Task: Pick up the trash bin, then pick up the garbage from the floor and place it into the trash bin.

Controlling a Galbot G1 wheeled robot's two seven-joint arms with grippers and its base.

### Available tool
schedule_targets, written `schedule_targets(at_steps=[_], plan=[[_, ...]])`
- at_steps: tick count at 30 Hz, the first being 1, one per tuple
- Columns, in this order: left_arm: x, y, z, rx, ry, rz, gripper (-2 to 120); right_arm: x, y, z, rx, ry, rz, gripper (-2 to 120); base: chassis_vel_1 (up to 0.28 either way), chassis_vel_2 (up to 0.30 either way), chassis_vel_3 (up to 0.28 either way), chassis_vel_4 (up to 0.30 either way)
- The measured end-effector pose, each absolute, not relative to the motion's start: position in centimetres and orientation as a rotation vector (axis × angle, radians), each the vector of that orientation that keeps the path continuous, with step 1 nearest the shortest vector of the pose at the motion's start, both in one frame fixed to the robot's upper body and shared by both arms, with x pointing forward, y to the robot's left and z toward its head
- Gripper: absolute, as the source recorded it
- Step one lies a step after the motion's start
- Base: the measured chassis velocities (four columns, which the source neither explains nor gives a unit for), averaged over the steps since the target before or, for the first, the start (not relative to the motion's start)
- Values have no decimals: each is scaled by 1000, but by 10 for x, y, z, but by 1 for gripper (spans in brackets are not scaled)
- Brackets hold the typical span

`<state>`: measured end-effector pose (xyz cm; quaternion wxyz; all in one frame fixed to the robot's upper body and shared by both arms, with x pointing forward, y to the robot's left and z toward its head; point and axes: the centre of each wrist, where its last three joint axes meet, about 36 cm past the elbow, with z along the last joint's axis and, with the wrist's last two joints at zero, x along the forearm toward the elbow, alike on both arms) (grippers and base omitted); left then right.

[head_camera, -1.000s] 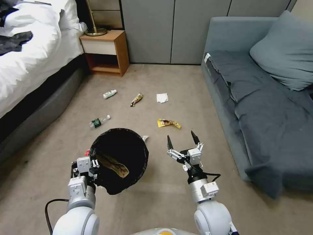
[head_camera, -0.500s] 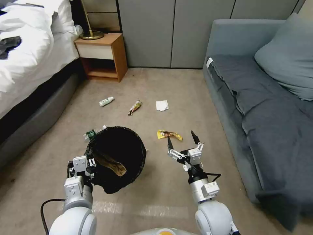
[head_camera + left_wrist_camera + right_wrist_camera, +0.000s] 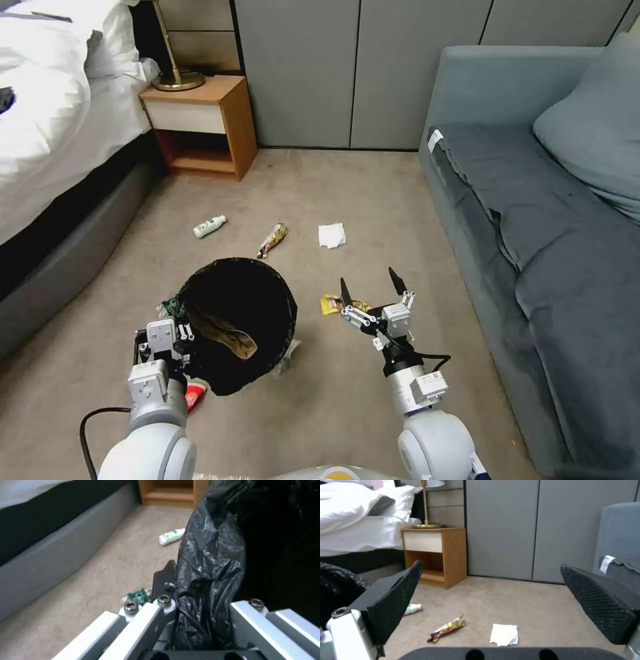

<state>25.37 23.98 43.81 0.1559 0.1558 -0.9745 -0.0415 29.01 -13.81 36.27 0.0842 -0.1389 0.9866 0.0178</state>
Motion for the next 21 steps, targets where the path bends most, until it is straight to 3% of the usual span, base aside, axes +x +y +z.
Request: schedule_targets(at_steps=[8,21], plan=[[255,240,438,448,-2792,-118,3,291,-138,362,-422,2938,51,100,-119,118,125,-116],[255,241,437,453,-2791,-117,3,296,-143,357,-442,2915,2,100,-6,5,3,-5]])
